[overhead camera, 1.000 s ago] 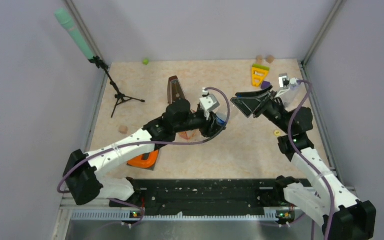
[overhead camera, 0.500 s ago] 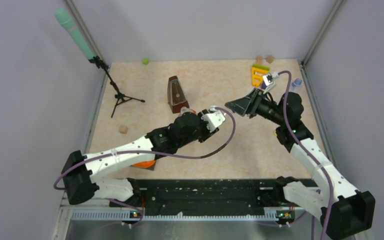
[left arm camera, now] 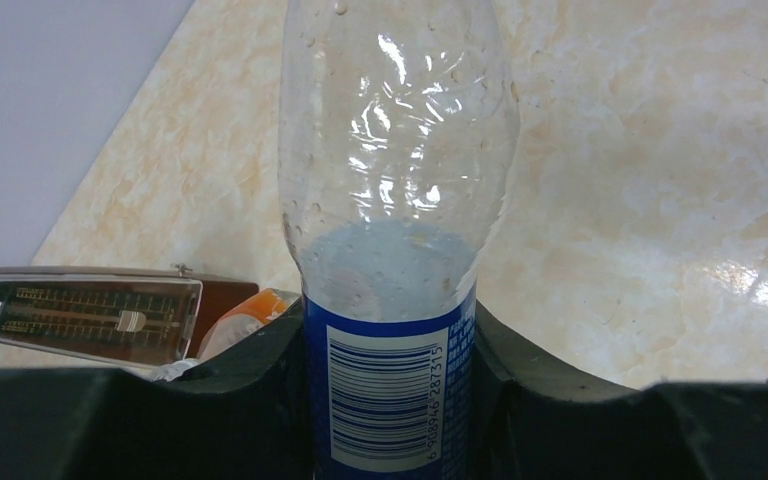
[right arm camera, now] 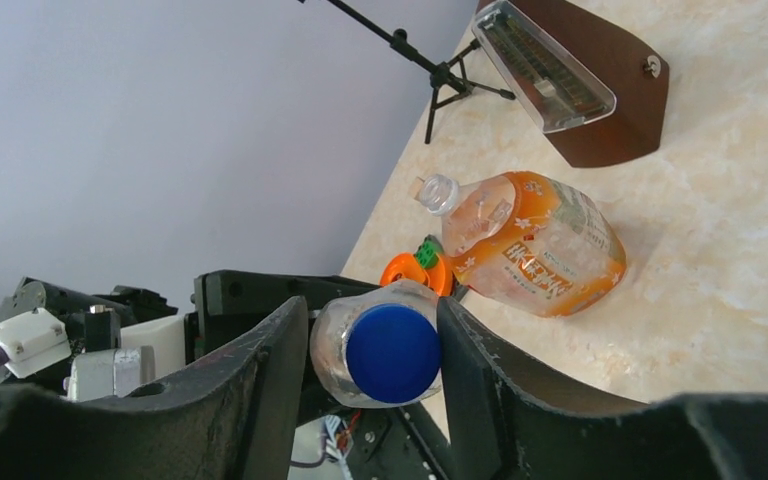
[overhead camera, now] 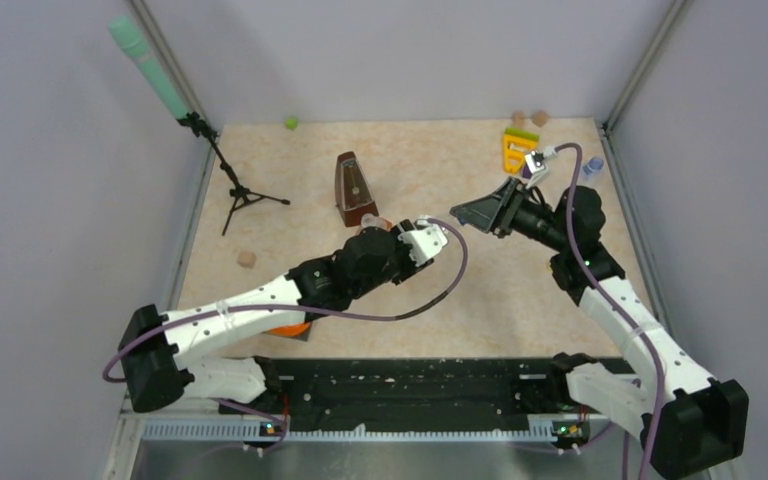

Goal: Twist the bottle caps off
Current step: Unscrew the bottle cap from the plastic bottle.

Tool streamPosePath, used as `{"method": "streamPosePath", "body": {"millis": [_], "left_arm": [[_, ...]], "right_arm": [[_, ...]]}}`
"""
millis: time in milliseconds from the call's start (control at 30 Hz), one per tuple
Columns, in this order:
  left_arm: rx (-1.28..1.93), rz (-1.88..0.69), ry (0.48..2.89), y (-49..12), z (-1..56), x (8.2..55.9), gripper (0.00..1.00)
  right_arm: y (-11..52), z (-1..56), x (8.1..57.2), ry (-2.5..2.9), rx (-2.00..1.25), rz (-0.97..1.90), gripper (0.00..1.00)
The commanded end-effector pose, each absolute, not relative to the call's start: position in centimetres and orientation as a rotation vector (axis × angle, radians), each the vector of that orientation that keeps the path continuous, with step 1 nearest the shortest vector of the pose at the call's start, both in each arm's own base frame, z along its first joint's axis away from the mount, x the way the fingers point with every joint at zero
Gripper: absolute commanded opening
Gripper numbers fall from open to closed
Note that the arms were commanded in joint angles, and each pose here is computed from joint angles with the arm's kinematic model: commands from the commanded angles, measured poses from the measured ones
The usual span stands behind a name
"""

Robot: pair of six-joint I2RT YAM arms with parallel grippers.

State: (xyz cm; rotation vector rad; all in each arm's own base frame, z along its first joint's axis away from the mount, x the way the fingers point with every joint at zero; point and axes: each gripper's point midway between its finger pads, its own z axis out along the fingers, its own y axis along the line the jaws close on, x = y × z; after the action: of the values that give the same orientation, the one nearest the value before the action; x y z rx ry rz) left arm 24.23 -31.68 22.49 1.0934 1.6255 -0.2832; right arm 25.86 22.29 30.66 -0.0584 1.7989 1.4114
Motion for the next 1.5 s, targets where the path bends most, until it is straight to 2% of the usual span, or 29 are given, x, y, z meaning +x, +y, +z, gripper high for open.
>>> {"method": "streamPosePath", "body": {"millis": [0,67,133,267,467,667,833,1133,1233,1333,1467], "left_arm": [[1.023,-0.261,1.615,-31.1,23.8,24.9,0.0],[1.021,-0.269,1.613,-31.1,23.9,24.9,0.0],[1.021,-0.287,1.608,-31.4,24.1,24.7,0.0],[1.027,-0.351,1.601,-32.2,24.6,24.2,0.0],[1.158,-0.766,1.541,-35.6,26.4,20.0,0.0],[1.249,-1.121,1.439,-37.2,29.6,16.1,0.0],[1.312,-1.322,1.362,-38.1,31.5,13.5,0.0],[1.335,-1.32,1.382,-37.4,31.0,13.1,0.0],[1.238,-1.21,1.424,-36.8,30.7,14.9,0.0],[1.091,-1.033,1.473,-35.6,30.4,17.9,0.0],[1.007,-0.893,1.461,-35.1,30.5,19.8,0.0]], "right_arm": [[22.7,32.0,25.1,1.766,-0.101,1.453,0.43],[22.7,32.0,25.0,1.767,-0.1,1.455,0.39],[22.8,32.0,25.0,1.762,-0.097,1.468,0.28],[22.8,32.4,24.9,1.705,-0.098,1.492,0.17],[22.9,35.4,23.5,1.445,-0.255,1.533,0.0],[23.3,37.4,21.4,1.266,-0.497,1.494,0.0],[23.4,38.0,19.8,1.133,-0.637,1.476,0.0],[23.8,38.4,18.2,1.026,-0.789,1.536,0.0],[23.7,38.6,19.7,1.091,-0.674,1.537,0.36],[22.8,38.8,21.9,1.184,-0.482,1.435,0.52],[21.0,38.5,24.5,1.304,-0.249,1.28,0.57]]}}
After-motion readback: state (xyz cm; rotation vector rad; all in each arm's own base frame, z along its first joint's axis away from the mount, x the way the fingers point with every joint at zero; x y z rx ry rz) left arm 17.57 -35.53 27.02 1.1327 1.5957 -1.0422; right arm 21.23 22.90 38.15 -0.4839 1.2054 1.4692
